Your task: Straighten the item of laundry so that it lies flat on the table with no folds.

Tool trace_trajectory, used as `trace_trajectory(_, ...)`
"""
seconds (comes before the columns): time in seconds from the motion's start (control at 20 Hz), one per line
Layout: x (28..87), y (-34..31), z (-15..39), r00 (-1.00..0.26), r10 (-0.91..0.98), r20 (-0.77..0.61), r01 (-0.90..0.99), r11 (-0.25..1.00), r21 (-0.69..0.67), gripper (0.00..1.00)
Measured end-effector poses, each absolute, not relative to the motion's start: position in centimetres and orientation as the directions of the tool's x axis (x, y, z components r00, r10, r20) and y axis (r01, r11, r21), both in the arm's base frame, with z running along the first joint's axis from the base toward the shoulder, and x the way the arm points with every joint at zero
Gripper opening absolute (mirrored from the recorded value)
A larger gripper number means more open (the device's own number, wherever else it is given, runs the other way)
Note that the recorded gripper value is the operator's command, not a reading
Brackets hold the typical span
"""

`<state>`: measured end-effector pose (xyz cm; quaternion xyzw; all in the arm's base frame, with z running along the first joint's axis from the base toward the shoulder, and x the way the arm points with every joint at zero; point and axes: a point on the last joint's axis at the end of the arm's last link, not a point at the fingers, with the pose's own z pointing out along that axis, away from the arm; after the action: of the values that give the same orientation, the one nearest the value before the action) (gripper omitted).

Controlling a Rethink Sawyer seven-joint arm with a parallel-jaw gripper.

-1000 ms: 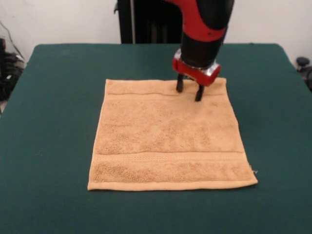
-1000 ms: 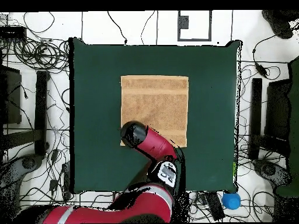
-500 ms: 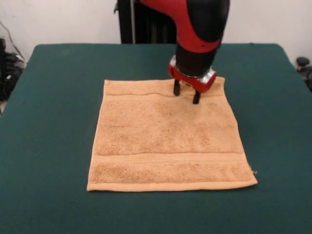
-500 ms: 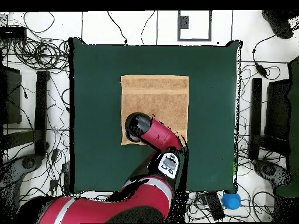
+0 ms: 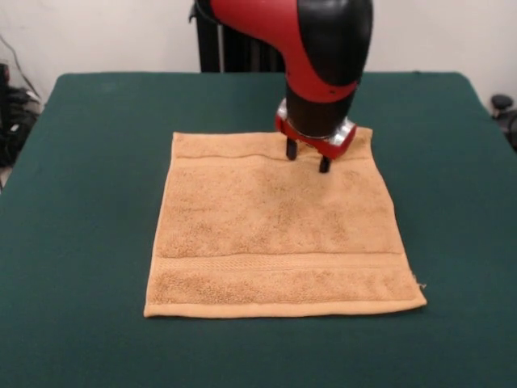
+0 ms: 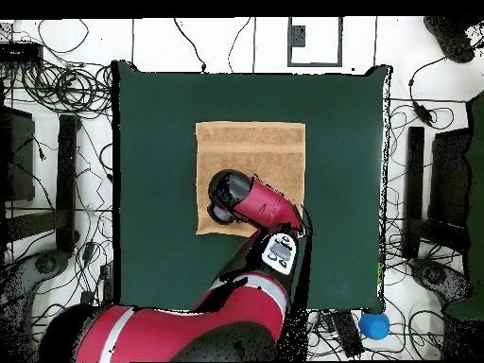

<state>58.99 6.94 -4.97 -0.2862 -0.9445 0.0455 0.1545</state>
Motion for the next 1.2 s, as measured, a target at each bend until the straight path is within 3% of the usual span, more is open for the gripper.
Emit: trace_trajectory(1.2, 63.0, 3.1, -2.0, -0.811, 0.535, 0.237, 0.506, 0.844, -0.175, 1.00)
